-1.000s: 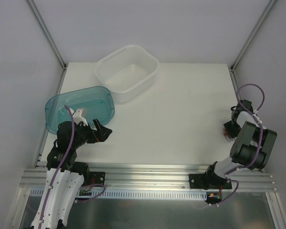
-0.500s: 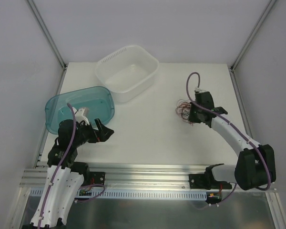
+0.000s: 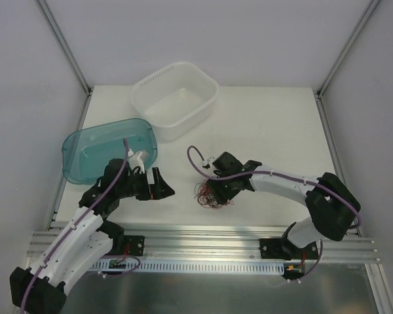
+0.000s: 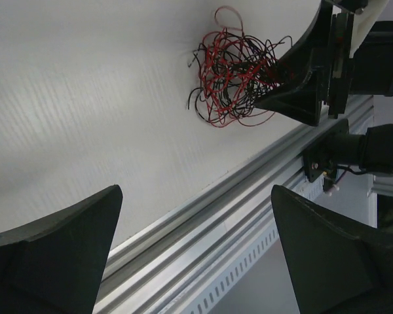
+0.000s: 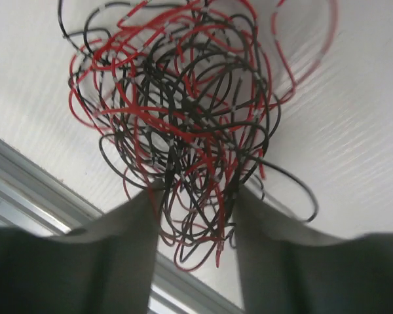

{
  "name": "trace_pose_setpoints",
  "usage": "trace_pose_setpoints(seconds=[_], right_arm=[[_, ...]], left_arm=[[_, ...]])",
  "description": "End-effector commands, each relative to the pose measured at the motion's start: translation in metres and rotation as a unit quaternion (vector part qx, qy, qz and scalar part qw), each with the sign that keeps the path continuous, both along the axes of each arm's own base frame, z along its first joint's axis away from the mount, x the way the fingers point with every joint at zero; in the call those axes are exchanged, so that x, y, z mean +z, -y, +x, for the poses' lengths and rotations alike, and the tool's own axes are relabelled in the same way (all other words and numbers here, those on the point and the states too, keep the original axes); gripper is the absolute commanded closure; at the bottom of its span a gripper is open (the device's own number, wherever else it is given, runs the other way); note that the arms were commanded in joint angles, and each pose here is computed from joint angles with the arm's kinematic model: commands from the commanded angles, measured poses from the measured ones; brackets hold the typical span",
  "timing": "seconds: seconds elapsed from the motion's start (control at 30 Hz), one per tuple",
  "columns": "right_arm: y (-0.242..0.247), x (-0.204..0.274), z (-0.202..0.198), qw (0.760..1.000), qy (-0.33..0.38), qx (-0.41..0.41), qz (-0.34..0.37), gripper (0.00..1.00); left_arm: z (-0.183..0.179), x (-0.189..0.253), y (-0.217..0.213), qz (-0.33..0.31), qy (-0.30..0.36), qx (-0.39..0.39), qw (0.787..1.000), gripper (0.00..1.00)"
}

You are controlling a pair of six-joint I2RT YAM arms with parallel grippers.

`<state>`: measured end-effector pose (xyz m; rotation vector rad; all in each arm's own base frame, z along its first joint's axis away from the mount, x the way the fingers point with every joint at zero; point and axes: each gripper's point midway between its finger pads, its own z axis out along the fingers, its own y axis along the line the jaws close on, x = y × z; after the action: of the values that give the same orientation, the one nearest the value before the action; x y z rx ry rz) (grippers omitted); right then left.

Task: Untangle the cables

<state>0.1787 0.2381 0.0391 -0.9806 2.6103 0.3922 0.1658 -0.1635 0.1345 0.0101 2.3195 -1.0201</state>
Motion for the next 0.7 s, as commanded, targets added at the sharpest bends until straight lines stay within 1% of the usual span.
trace_pose_setpoints(seconds=[0.0, 0.03, 0.07, 0.13, 0.17, 0.2, 0.23, 0.27, 0.3, 0.33, 0.37, 0.4, 0.47, 0.53, 0.63, 0.67], right_arm=[[-0.005, 0.014, 0.002, 0.999, 0.025, 0.025, 0.002, 0.47], [-0.006, 0.019, 0.001, 0.999, 0.029, 0.024, 0.011, 0.41], [-0.007, 0.035, 0.0, 0.998, 0.045, 0.02, 0.034, 0.32], [-0.006, 0.054, -0.001, 0.996, 0.064, 0.008, 0.057, 0.24], [-0.005, 0.076, -0.002, 0.992, 0.084, -0.012, 0.089, 0.14], [0.0, 0.083, 0.0, 0.99, 0.098, -0.03, 0.092, 0.09], [0.005, 0.092, 0.002, 0.987, 0.113, -0.052, 0.101, 0.09], [0.009, 0.099, 0.002, 0.983, 0.115, -0.087, 0.113, 0.08], [0.019, 0.112, 0.005, 0.974, 0.14, -0.122, 0.127, 0.08], [0.023, 0.115, 0.006, 0.97, 0.144, -0.141, 0.136, 0.09], [0.025, 0.119, 0.005, 0.965, 0.149, -0.156, 0.149, 0.09], [0.029, 0.126, 0.004, 0.955, 0.152, -0.186, 0.173, 0.09], [0.036, 0.121, 0.003, 0.946, 0.151, -0.221, 0.182, 0.11], [0.039, 0.119, 0.001, 0.938, 0.147, -0.245, 0.199, 0.11], [0.042, 0.119, 0.001, 0.926, 0.148, -0.273, 0.214, 0.12], [0.042, 0.115, 0.0, 0.926, 0.146, -0.275, 0.215, 0.12]], left_arm=[[0.007, -0.003, 0.02, -0.005, -0.013, 0.011, 1.0, 0.01], [0.008, -0.004, 0.025, -0.003, -0.013, 0.01, 1.0, 0.01], [0.007, -0.006, 0.036, -0.001, -0.013, -0.006, 1.0, 0.01], [0.014, -0.006, 0.043, 0.006, -0.013, 0.007, 1.0, 0.01], [0.014, -0.011, 0.052, 0.012, -0.018, -0.001, 1.0, 0.01], [0.021, -0.008, 0.054, 0.015, -0.013, 0.012, 1.0, 0.01], [0.023, -0.009, 0.058, 0.019, -0.014, 0.014, 1.0, 0.01], [0.027, -0.016, 0.061, 0.03, -0.022, 0.017, 0.999, 0.01], [0.031, -0.008, 0.07, 0.025, -0.01, 0.011, 1.0, 0.01], [0.035, -0.007, 0.076, 0.028, -0.004, 0.007, 1.0, 0.02], [0.039, -0.015, 0.081, 0.043, -0.011, -0.001, 0.999, 0.04], [0.046, -0.003, 0.089, 0.048, 0.013, -0.019, 0.999, 0.05], [0.061, 0.001, 0.104, 0.065, 0.025, -0.043, 0.997, 0.07], [0.069, -0.001, 0.112, 0.085, 0.043, -0.075, 0.993, 0.13], [0.079, -0.008, 0.131, 0.094, 0.036, -0.113, 0.988, 0.21], [0.081, -0.014, 0.139, 0.095, 0.025, -0.125, 0.987, 0.26]])
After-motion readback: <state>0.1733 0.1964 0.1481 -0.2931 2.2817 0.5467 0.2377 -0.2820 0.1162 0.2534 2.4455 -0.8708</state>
